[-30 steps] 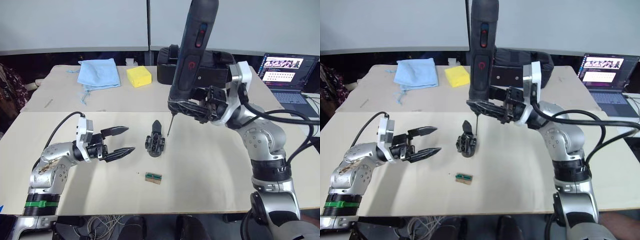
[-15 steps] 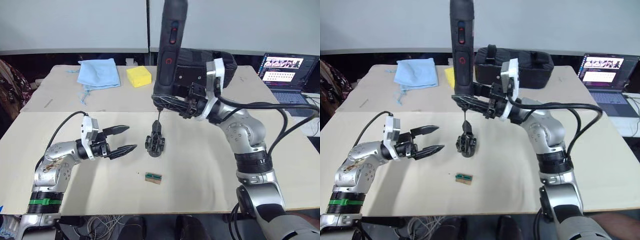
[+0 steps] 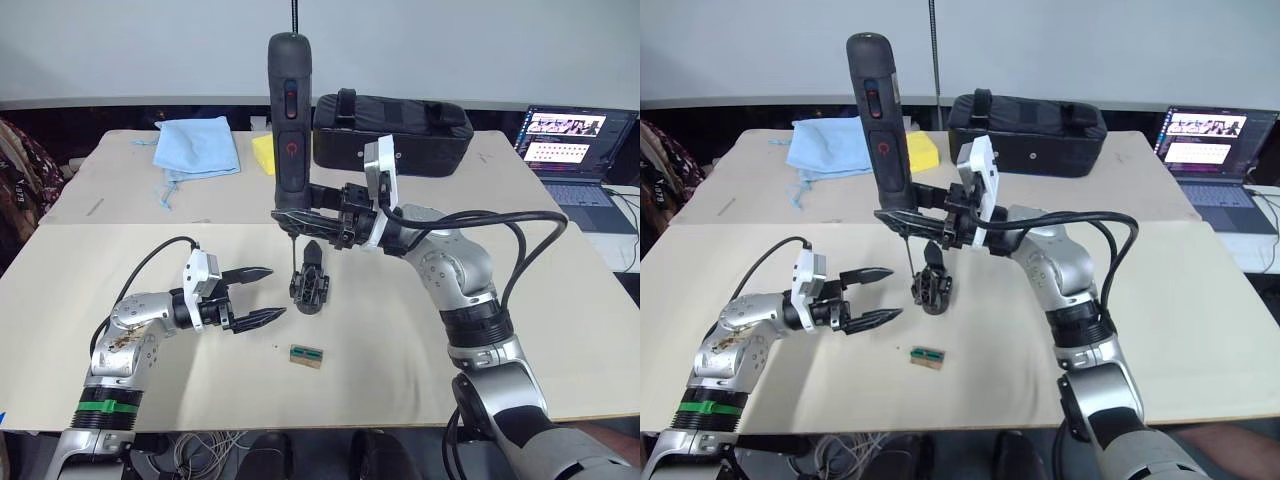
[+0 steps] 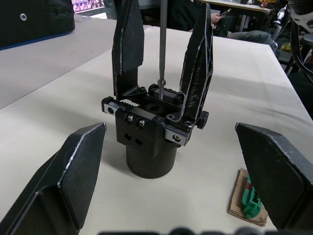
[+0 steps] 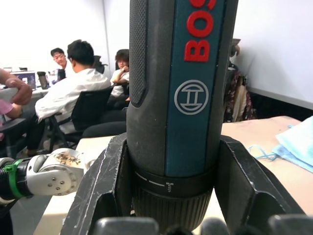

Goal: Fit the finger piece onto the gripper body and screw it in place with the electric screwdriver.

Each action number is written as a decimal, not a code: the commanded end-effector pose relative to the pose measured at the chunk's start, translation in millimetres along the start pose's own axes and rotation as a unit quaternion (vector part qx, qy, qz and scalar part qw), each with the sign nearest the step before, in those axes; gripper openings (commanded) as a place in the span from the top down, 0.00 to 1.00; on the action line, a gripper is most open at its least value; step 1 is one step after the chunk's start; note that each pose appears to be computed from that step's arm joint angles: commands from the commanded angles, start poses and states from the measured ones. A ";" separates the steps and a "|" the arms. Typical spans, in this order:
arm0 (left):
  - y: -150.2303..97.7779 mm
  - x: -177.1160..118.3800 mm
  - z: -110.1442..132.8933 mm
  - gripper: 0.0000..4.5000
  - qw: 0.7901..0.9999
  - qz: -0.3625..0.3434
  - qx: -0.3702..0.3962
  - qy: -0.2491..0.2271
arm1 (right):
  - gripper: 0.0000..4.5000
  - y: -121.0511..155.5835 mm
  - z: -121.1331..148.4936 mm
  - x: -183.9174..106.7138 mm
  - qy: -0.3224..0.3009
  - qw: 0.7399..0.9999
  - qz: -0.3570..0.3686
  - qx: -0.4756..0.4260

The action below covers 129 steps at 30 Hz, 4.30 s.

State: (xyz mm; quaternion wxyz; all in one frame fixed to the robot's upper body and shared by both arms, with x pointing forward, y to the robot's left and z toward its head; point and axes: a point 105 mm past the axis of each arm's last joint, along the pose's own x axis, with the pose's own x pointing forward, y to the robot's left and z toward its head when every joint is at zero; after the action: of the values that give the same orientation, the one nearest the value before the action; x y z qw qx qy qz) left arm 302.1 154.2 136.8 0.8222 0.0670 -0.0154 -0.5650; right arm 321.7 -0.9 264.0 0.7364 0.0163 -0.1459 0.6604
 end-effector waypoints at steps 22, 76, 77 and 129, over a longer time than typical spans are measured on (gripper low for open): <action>-7.4 7.7 -7.3 0.00 1.000 -0.010 0.013 0.009 | 0.57 0.8 3.7 -6.3 -0.018 1.000 0.003 -0.022; -9.4 7.4 -14.4 0.00 1.000 -0.006 0.008 0.013 | 0.57 2.0 14.4 -3.2 -0.047 0.999 0.010 -0.010; -9.6 7.4 -14.6 0.00 1.000 -0.006 0.008 0.013 | 0.57 2.0 14.1 -3.3 -0.046 0.999 0.009 -0.010; -10.7 9.0 -18.1 0.00 1.000 -0.007 0.008 0.016 | 0.57 0.7 2.6 -5.6 -0.025 1.000 0.000 0.004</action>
State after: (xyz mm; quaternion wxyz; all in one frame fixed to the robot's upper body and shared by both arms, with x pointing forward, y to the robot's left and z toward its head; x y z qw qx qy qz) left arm 297.2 146.7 108.7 0.8221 0.0711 0.0132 -0.5647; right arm 327.6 -4.6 245.5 0.7434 0.0472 -0.1160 0.6571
